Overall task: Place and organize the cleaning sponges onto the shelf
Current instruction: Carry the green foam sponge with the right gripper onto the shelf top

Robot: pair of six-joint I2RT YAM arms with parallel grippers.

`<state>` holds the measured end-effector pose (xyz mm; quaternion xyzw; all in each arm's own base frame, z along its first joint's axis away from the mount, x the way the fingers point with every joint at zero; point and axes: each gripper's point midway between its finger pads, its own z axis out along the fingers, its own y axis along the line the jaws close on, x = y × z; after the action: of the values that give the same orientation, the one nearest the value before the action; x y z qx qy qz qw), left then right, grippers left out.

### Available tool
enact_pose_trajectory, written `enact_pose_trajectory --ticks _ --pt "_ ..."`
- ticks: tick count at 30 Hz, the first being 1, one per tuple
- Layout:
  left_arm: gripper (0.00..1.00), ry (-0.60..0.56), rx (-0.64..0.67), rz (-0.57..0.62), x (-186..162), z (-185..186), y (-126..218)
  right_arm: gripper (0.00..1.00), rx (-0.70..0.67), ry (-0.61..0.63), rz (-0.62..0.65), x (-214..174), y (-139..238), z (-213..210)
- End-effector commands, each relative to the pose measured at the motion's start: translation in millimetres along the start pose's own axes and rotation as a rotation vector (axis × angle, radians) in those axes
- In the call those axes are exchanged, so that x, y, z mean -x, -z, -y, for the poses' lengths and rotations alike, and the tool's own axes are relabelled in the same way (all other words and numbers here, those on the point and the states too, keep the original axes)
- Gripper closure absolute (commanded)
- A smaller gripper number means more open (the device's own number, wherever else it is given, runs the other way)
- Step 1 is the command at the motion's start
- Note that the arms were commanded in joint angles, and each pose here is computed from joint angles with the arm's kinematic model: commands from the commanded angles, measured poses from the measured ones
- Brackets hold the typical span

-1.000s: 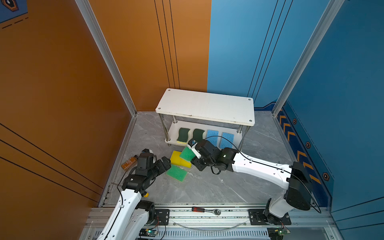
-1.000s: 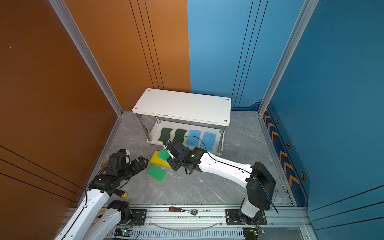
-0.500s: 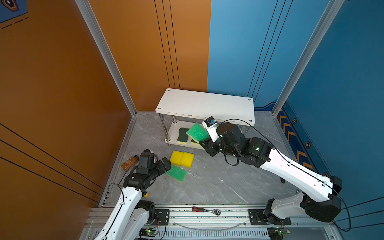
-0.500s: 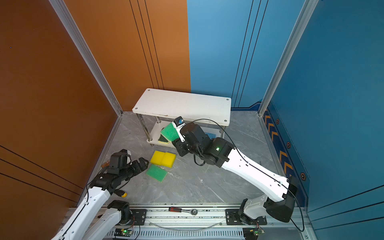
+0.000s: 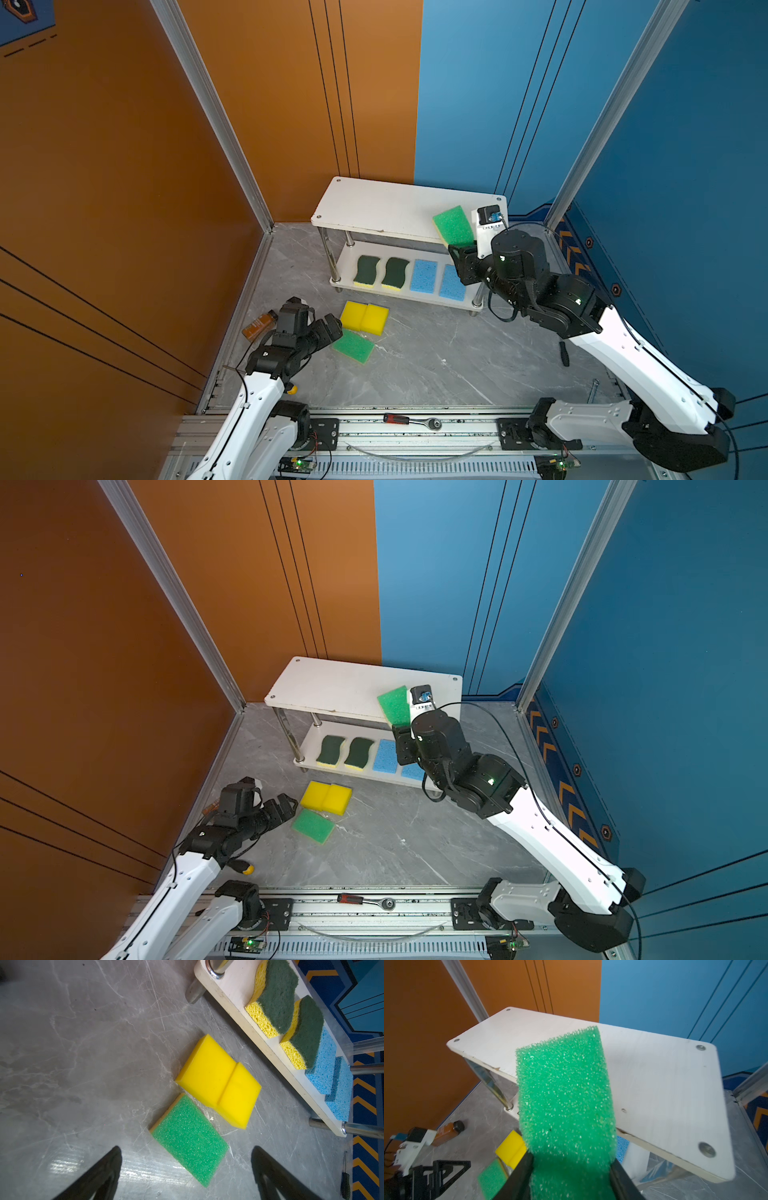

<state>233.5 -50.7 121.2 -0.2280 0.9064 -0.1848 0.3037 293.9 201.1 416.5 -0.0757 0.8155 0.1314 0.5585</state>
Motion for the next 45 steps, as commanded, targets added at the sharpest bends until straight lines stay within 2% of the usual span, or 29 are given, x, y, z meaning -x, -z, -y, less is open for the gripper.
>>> enact_pose_trajectory --ticks 1,7,14,27,35,45 --pt "0.02 -0.013 0.014 0.009 5 -1 5 0.54 -0.066 -0.089 0.087 24 6 21" --pt "0.02 -0.018 0.035 0.017 7 -4 4 0.54 -0.162 -0.137 0.135 41 1 47" --pt "0.02 -0.03 0.04 0.027 14 -1 1 0.54 -0.24 -0.226 0.157 44 -10 71" --pt "0.02 -0.029 0.04 0.021 15 0 -3 0.57 -0.262 -0.342 0.167 39 -46 62" --pt "0.02 -0.031 0.039 0.021 16 1 -4 0.57 -0.332 -0.372 0.159 35 -51 68" --pt "0.02 -0.033 0.034 0.016 16 2 -5 0.56 -0.35 -0.375 0.138 27 -53 67"
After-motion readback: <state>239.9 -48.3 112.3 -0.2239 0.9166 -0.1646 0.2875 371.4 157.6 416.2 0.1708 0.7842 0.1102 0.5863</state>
